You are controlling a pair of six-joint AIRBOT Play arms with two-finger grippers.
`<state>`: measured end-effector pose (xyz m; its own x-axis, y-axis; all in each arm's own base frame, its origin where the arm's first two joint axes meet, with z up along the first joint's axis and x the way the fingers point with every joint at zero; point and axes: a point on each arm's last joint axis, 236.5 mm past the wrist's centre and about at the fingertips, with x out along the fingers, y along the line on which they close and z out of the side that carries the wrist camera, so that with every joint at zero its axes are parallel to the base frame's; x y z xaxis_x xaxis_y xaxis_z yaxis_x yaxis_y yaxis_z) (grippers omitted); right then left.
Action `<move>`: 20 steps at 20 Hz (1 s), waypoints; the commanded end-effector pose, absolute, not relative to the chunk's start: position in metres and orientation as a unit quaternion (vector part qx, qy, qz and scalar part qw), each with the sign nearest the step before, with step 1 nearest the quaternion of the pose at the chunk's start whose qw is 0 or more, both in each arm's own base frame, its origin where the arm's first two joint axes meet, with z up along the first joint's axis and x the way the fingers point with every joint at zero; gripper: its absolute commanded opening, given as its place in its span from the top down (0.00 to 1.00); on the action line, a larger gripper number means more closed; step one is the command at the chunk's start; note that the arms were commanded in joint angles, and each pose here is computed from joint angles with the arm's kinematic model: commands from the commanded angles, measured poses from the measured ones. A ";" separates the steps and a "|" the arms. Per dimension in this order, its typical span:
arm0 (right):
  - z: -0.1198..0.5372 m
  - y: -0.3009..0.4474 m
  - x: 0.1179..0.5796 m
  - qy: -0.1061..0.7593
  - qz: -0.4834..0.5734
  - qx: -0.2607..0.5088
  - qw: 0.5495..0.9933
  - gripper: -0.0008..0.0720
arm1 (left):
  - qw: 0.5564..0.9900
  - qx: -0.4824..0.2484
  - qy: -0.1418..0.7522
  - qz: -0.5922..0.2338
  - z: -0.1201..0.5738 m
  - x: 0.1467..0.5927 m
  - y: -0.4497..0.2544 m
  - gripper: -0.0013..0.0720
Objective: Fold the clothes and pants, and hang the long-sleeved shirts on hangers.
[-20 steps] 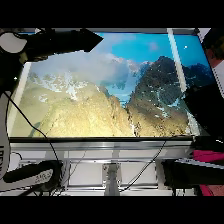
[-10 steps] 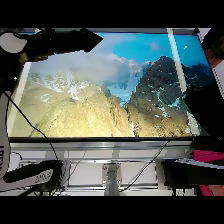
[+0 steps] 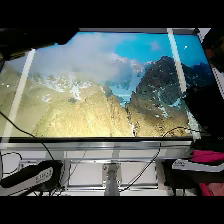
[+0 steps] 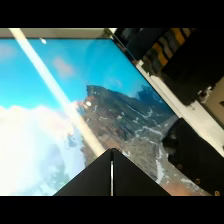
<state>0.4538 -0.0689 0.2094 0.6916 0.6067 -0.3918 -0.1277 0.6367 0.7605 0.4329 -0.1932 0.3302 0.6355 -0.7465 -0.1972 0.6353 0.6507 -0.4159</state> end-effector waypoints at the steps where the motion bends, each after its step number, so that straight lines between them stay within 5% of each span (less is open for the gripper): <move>1: 0.268 0.083 0.449 0.318 0.393 0.271 0.819 0.96 | 0.902 -0.137 0.171 -0.373 0.355 0.400 -0.164 0.97; 7: 0.363 0.189 0.419 0.230 0.489 0.185 0.821 0.96 | 0.940 -0.087 0.152 -0.292 0.393 0.330 -0.126 0.97; 20: 0.380 0.193 0.422 0.204 0.480 0.174 0.835 0.96 | 0.950 -0.063 0.069 -0.297 0.446 0.252 -0.131 0.97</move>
<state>0.4211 0.1926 0.3782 0.4517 0.8745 -0.1768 -0.7309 0.4763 0.4888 0.2591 -0.1315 0.4415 0.8104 -0.5763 -0.1055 0.5566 0.8135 -0.1687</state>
